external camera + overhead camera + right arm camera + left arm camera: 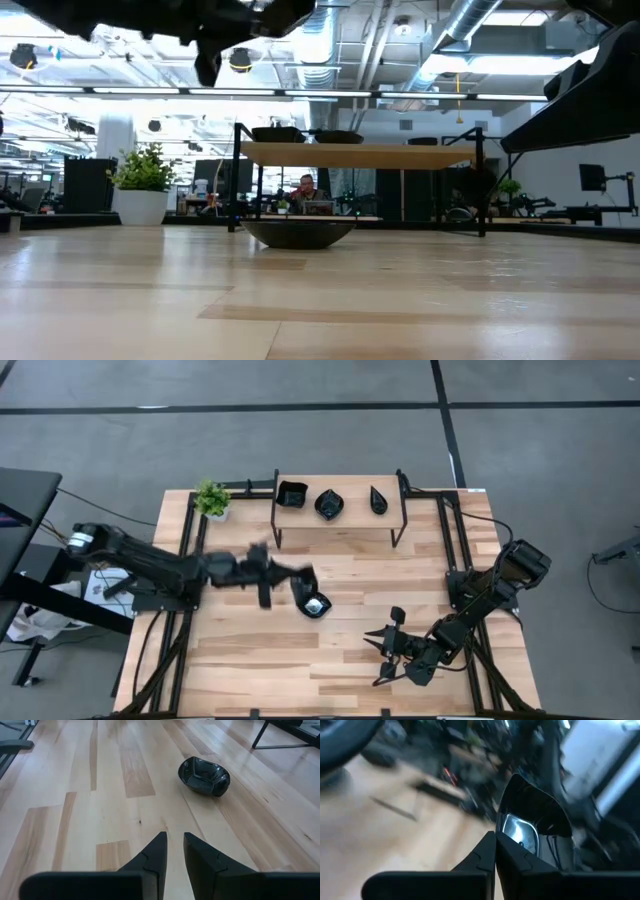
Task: Pick & Place Mini shaped plates
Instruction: Stack the black leaf shaped plate on top of the black leaf shaped plate on the shelf
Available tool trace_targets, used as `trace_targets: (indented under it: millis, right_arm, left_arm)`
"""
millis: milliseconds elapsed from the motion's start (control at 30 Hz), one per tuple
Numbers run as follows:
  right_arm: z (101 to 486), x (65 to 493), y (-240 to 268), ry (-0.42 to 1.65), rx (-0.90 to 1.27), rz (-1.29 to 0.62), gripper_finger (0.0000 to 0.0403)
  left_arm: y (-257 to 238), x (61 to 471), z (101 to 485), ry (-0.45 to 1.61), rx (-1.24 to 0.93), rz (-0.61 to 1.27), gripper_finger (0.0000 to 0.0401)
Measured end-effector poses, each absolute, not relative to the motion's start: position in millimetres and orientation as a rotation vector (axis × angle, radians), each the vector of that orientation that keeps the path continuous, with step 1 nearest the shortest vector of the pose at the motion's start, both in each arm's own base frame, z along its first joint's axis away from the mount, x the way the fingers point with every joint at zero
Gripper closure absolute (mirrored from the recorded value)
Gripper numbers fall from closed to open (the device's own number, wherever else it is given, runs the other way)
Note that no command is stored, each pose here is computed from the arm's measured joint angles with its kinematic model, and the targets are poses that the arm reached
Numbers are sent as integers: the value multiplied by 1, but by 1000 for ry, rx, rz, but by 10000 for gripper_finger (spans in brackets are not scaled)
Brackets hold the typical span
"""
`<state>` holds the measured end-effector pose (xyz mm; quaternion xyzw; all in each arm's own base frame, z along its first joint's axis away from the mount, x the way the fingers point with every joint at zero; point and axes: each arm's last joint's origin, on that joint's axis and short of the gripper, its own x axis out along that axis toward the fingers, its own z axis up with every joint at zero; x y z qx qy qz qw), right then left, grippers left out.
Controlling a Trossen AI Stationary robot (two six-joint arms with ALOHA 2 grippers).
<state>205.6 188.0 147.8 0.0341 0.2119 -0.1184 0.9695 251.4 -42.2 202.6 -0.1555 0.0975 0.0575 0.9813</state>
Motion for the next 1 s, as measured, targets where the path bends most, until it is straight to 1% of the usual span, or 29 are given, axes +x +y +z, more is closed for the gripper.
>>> trace_targets:
  millis: [133, 300, 467, 567, 767, 900, 1000]
  right_arm:
    - [148, 206, 188, 430, 58, -238, 343]
    - [148, 206, 188, 431, 50, -238, 343]
    - [147, 206, 187, 434, 45, -240, 343]
    - [147, 207, 185, 435, 46, -249, 343]
    - [147, 211, 181, 435, 51, -269, 343]
    - [147, 212, 180, 436, 51, -272, 343]
    - [147, 212, 180, 437, 49, -272, 343]
  left_arm:
    - [-9, 253, 231, 81, -291, 228, 394]
    - [27, 262, 254, -3, -283, 360, 394]
    - [55, 283, 263, -12, -272, 452, 394]
    - [69, 302, 262, 12, -255, 490, 394]
    - [93, 334, 244, 84, -248, 547, 395]
    - [105, 344, 229, 177, -224, 582, 395]
    - [109, 344, 223, 202, -203, 602, 395]
